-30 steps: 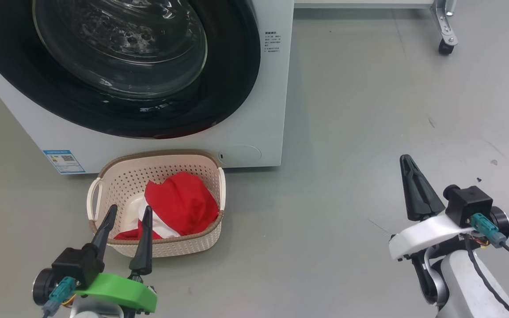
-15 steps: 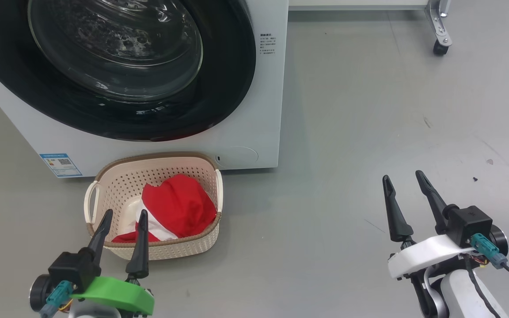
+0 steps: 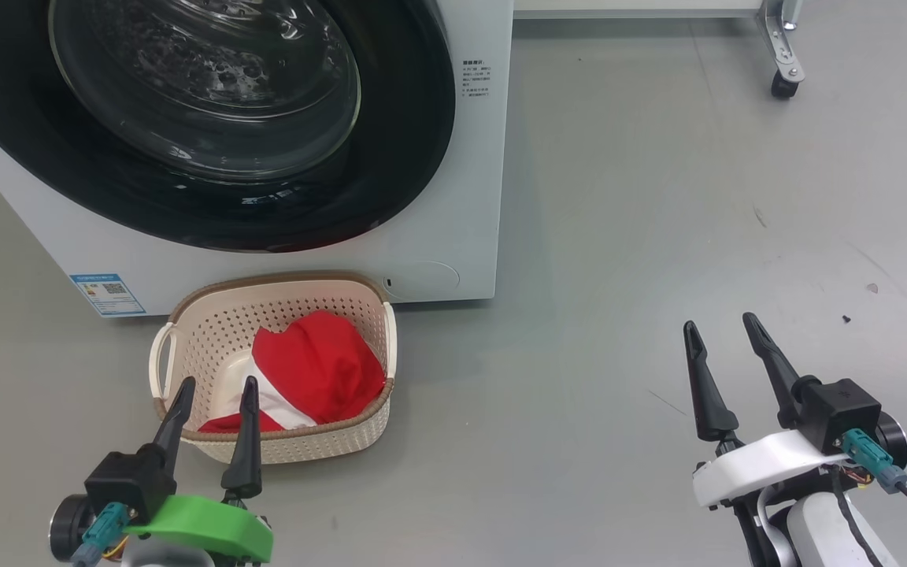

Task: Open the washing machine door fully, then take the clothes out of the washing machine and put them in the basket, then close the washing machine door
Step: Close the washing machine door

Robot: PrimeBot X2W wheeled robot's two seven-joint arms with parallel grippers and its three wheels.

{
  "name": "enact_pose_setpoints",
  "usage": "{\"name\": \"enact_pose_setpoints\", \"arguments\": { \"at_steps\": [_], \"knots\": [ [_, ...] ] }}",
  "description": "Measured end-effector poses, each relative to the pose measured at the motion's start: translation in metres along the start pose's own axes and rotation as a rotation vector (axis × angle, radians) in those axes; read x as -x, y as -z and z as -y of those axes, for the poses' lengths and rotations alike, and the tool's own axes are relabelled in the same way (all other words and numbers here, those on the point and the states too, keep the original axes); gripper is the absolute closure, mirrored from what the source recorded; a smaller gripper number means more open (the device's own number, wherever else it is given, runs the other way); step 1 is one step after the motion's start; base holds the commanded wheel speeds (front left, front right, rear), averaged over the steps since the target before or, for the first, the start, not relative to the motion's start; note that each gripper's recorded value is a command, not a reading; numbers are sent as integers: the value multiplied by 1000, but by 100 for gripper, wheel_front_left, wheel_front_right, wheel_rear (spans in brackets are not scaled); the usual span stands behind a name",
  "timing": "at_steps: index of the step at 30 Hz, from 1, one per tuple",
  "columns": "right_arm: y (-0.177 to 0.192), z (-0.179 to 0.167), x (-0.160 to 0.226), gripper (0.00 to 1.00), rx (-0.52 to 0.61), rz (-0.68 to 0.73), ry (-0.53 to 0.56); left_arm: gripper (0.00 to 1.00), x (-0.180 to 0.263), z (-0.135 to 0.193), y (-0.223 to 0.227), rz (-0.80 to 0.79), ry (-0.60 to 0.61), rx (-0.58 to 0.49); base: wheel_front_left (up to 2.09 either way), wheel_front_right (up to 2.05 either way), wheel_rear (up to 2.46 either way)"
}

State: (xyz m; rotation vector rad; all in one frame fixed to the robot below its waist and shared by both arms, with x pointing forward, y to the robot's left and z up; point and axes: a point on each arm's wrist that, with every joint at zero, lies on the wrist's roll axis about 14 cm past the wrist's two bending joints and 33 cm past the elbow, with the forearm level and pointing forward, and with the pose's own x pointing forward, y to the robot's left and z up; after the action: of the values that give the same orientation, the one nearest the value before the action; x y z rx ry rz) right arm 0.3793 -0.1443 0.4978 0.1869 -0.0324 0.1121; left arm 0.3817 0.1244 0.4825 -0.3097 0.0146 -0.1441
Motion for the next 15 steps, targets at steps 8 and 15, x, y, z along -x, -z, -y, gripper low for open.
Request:
{"name": "enact_pose_setpoints", "arguments": {
  "at_steps": [8,15],
  "knots": [
    [-1,-1,0,0,-2,5,1,0,0,-1,4,-11,-5,-3,0,0,0],
    [2,-1,5,0,0,-3,-3,0,3,-1,9,-29,-9,14,0,0,0]
  ]
}}
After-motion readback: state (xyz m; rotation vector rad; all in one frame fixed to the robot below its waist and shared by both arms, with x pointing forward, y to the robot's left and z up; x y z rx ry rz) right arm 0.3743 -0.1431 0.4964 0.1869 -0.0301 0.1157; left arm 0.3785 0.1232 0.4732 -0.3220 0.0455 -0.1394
